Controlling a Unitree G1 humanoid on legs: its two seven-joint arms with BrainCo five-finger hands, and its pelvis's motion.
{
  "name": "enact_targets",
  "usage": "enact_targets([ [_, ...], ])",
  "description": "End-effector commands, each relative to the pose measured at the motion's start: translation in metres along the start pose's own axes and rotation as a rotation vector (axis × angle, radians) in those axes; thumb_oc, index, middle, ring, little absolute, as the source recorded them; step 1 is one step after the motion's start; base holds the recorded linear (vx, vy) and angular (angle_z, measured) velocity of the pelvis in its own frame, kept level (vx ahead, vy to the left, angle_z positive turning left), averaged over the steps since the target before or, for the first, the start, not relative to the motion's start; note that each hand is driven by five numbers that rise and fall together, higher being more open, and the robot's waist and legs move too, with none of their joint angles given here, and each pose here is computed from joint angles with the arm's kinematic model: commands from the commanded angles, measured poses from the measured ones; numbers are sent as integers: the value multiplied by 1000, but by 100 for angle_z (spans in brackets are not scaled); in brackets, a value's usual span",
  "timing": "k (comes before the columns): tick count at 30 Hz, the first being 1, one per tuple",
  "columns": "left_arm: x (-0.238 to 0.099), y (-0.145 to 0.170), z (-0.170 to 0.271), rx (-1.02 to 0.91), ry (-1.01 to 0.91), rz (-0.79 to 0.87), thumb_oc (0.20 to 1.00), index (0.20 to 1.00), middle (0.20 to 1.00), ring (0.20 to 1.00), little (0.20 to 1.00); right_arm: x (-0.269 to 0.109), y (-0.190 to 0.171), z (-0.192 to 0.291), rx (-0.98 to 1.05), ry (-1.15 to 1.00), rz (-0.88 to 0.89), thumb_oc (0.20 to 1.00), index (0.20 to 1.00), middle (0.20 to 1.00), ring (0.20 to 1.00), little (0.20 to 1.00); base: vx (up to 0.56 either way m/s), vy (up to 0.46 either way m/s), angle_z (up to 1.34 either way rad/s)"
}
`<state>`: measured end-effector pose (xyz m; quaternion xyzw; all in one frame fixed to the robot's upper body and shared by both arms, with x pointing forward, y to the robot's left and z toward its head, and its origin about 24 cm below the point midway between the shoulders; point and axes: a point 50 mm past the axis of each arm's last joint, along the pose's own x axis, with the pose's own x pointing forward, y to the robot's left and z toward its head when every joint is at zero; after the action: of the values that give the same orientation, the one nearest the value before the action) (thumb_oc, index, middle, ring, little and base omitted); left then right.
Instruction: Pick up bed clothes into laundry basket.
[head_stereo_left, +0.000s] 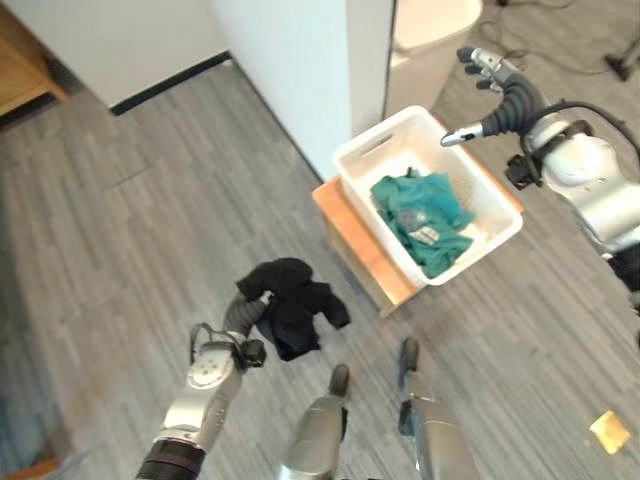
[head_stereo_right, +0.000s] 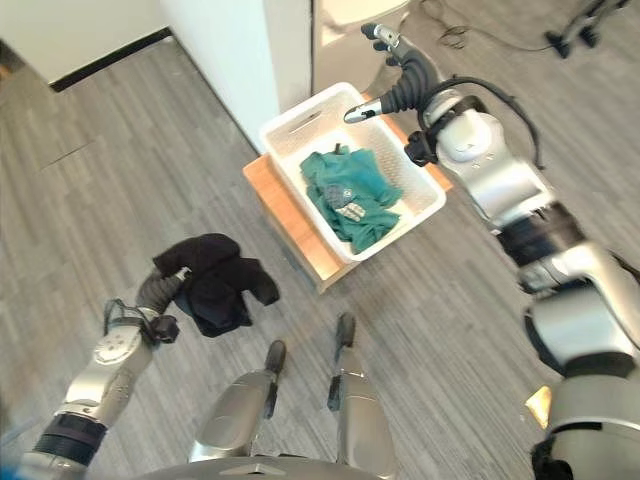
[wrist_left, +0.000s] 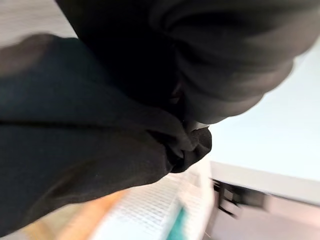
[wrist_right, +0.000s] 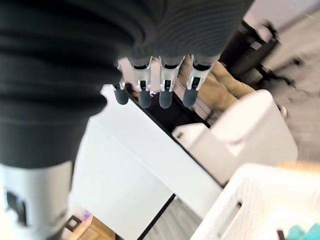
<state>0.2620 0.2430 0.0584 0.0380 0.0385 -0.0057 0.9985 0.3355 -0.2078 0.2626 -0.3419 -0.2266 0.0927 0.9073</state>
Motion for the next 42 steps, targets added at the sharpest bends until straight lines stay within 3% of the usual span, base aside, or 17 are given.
enact_targets([
  [1,12,-6,63,8,-310,-50,200,200,200,200,200,-4,-9,-17,148,15,-68,1000,1000,1000,1000,1000,113,31,-22],
  [4,28,6,115,67,-468,-16,200,200,200,200,200,-60,5,-39,329,34,-105,1000,1000,1000,1000,1000,133,17,-22],
  [15,71,33,249,215,-696,218,200,200,200,200,200,-167,97,-97,778,375,-113,1000,1000,1000,1000,1000,75,0,-32],
  [22,85,38,253,204,-635,282,200,200,200,200,200,-181,104,-104,788,440,-151,1000,1000,1000,1000,1000,17,3,-11],
  [27,95,35,233,408,-523,244,200,200,200,200,200,-175,107,-103,793,430,-128,1000,1000,1000,1000,1000,-8,-2,1],
  [42,117,22,215,598,-389,254,200,200,200,200,200,-172,129,-93,838,410,-49,1000,1000,1000,1000,1000,-62,-17,3],
])
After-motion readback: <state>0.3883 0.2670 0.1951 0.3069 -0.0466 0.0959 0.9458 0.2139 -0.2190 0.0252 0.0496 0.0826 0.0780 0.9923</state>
